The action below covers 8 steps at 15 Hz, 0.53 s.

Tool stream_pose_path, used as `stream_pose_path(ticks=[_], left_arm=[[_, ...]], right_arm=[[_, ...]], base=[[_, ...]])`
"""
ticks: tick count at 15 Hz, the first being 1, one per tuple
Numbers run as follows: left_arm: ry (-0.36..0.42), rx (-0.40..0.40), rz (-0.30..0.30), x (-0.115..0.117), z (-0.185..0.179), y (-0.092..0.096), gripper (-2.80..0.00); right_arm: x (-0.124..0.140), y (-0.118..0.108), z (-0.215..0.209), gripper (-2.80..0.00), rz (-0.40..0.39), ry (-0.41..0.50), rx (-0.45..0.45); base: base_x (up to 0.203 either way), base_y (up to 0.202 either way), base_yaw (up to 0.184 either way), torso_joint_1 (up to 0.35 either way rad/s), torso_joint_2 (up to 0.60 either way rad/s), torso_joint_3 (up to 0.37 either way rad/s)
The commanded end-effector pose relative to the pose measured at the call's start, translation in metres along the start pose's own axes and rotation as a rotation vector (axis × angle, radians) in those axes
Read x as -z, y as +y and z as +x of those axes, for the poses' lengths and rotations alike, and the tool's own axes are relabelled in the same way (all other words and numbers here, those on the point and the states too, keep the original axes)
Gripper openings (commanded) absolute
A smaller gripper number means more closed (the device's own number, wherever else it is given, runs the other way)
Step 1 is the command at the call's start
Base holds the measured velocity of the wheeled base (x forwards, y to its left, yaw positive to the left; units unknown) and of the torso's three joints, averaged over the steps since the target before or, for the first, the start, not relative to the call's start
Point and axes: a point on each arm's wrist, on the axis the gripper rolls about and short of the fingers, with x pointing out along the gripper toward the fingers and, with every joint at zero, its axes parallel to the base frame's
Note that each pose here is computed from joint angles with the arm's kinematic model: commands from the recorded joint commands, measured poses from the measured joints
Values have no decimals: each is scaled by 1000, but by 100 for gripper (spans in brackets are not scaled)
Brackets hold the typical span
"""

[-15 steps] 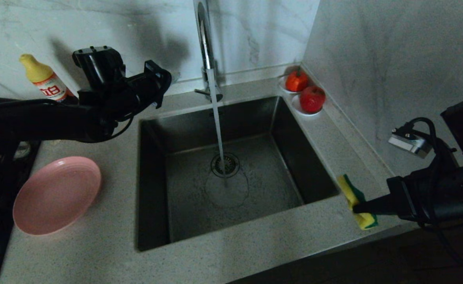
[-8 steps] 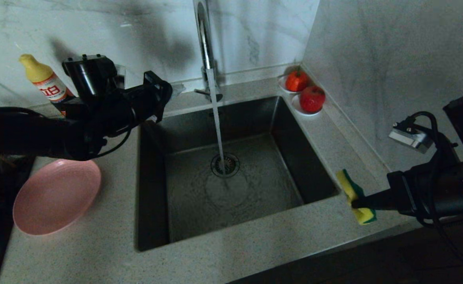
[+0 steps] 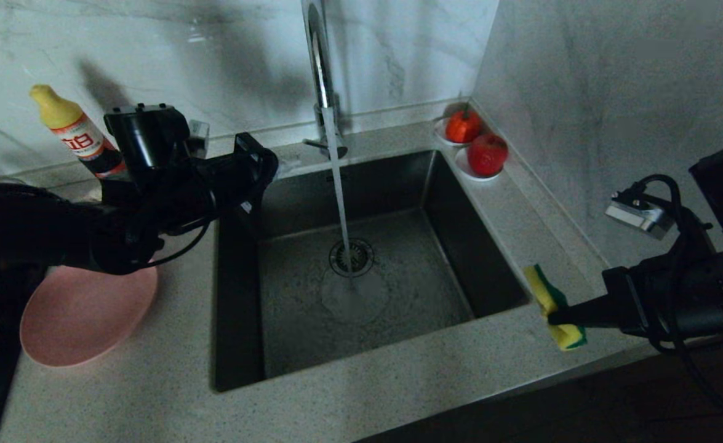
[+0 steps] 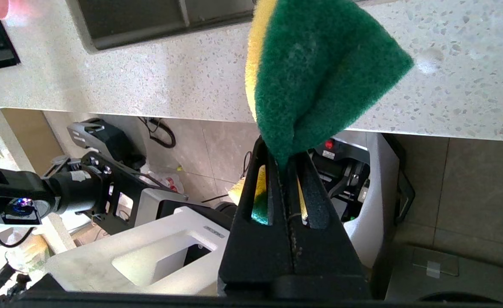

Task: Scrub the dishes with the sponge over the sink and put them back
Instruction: Turn off the faucet

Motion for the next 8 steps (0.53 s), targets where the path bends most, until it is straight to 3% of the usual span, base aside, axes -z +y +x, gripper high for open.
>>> stream_pose_path(ticks=[1, 8], left_arm=[[12, -5, -9, 4, 4, 4, -280], [32, -33, -23, 10, 18, 22, -280]], right_arm=[[0, 0, 0, -280, 3, 4, -1], [1, -1, 1, -280, 4, 8, 1]], base=[[0, 0, 0, 0, 0, 0], [0, 0, 0, 0, 0, 0]])
